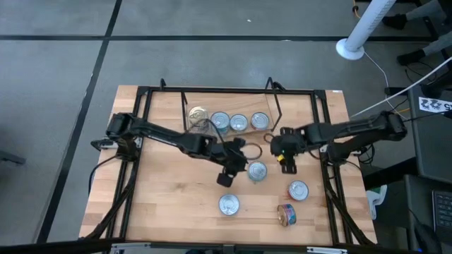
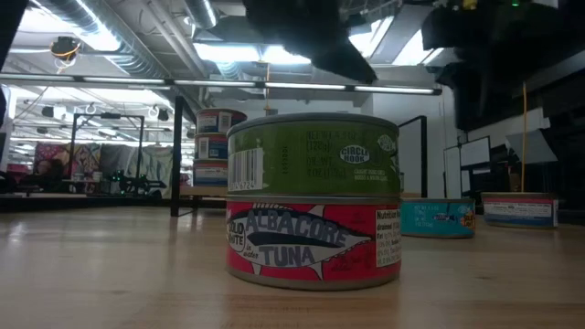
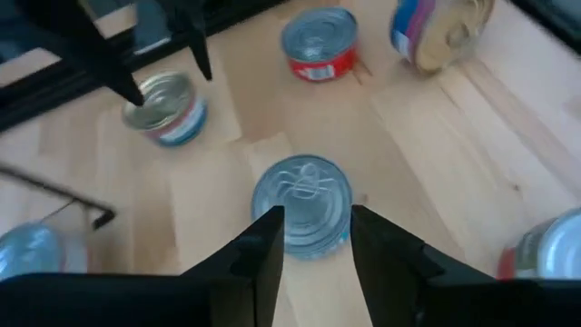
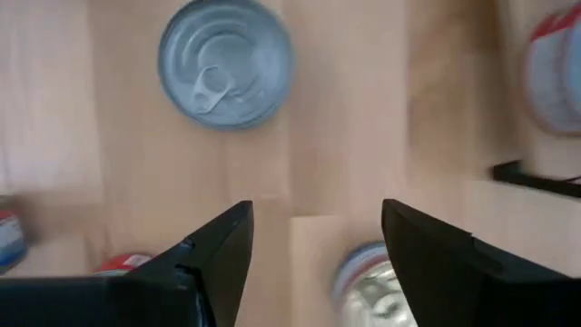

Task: Stack canned seafood by type on shelf
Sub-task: Stack the yellow blue tuna can on top of the other yellow blue tuna cans on the shelf

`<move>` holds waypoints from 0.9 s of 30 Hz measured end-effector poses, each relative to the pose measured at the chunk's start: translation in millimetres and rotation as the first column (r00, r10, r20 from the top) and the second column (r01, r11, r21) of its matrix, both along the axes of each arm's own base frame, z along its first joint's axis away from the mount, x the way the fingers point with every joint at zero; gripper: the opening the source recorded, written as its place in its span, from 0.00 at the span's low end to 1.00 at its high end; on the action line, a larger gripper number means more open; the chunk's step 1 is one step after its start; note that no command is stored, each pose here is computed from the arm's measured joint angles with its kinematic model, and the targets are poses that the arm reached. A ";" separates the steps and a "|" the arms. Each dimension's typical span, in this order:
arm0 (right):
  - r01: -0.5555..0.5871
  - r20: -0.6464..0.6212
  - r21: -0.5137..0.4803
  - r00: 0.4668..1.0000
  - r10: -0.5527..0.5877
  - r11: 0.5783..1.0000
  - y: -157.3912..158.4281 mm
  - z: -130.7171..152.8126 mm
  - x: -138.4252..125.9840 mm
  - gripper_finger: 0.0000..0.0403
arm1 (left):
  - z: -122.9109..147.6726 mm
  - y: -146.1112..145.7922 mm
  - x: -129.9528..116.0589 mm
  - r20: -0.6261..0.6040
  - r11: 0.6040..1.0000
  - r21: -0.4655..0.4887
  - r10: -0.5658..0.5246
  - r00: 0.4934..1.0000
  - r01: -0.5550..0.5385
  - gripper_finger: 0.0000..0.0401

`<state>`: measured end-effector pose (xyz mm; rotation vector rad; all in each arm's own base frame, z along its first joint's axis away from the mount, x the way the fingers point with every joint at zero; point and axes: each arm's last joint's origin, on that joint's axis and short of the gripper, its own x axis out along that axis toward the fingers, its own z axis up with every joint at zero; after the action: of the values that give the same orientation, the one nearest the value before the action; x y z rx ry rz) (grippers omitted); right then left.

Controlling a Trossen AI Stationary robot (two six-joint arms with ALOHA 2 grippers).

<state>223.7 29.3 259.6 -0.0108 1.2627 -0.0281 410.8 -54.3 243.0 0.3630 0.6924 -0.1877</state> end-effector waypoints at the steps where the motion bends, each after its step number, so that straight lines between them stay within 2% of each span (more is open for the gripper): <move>1: 0.002 0.002 0.007 1.000 -0.003 1.000 4.2 -3.6 -0.4 0.60 | -5.8 -2.3 3.5 0.004 1.000 0.019 -0.021 1.000 0.021 0.31; 7: -0.031 0.116 0.045 0.993 0.026 0.999 23.2 -18.6 5.6 0.60 | -39.6 -9.2 17.9 -0.026 0.984 0.127 -0.124 0.992 0.126 0.30; 12: -0.065 0.198 0.064 0.979 0.052 0.996 32.0 -20.1 10.6 0.60 | -64.9 -7.3 24.5 -0.081 0.967 0.181 -0.165 0.983 0.178 0.28; 17: -0.073 0.258 0.073 0.965 0.052 0.995 32.9 -17.1 15.7 0.60 | -84.8 -4.1 28.9 -0.124 0.951 0.219 -0.193 0.973 0.217 0.27; 21: -0.077 0.292 0.079 0.955 0.050 0.994 33.7 -15.3 18.6 0.60 | -95.9 -1.6 34.9 -0.103 0.952 0.223 -0.189 0.977 0.208 0.25; 27: -0.077 0.299 0.080 0.953 0.050 0.994 33.9 -15.0 19.2 0.60 | -108.4 -0.4 36.5 -0.134 0.936 0.254 -0.217 0.967 0.245 0.23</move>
<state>242.9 63.2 244.6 0.0309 0.9610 0.0812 447.3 -54.7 134.6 0.7011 0.7796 -0.3396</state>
